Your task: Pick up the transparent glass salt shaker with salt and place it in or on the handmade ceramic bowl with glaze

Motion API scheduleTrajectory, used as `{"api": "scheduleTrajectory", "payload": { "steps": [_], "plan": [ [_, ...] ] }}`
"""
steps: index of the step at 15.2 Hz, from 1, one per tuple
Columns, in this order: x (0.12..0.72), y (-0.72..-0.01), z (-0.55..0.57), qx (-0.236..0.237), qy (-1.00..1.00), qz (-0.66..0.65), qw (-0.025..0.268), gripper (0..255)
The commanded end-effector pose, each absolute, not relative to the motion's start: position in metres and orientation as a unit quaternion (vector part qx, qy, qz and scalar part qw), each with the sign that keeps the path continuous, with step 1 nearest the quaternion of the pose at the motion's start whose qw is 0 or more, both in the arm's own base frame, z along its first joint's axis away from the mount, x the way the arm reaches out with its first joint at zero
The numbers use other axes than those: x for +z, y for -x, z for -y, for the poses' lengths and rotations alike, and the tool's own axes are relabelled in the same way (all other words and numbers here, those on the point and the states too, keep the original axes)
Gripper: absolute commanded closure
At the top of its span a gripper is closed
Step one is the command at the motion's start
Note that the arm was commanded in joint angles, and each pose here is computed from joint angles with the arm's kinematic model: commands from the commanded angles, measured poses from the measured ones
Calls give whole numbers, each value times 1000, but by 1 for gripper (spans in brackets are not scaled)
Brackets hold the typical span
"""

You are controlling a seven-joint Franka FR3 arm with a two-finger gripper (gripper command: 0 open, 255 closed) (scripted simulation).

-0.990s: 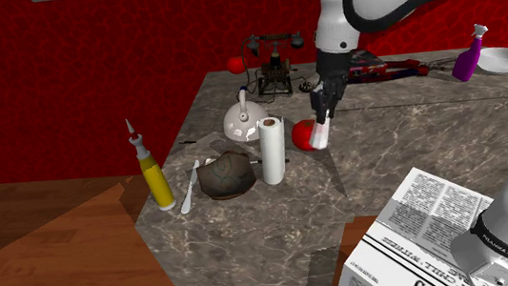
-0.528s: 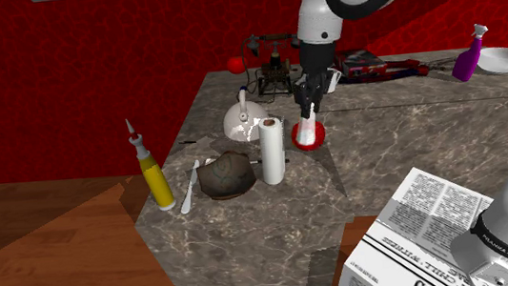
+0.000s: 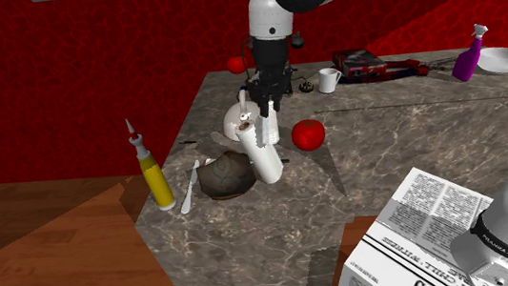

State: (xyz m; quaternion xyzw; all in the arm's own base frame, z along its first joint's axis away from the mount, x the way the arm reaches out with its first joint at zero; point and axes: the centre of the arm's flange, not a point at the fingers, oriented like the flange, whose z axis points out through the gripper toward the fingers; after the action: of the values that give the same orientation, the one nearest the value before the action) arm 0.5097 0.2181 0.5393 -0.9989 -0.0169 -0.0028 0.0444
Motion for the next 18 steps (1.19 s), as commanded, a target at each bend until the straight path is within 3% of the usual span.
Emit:
{"api": "scheduleTrajectory", "payload": {
  "steps": [1, 9, 18],
  "plan": [
    [540, -526, -240, -3, 999, 16, 45, 255],
    [555, -589, -324, -3, 999, 16, 45, 255],
    [508, -589, -324, -3, 999, 16, 45, 255]
  ]
}}
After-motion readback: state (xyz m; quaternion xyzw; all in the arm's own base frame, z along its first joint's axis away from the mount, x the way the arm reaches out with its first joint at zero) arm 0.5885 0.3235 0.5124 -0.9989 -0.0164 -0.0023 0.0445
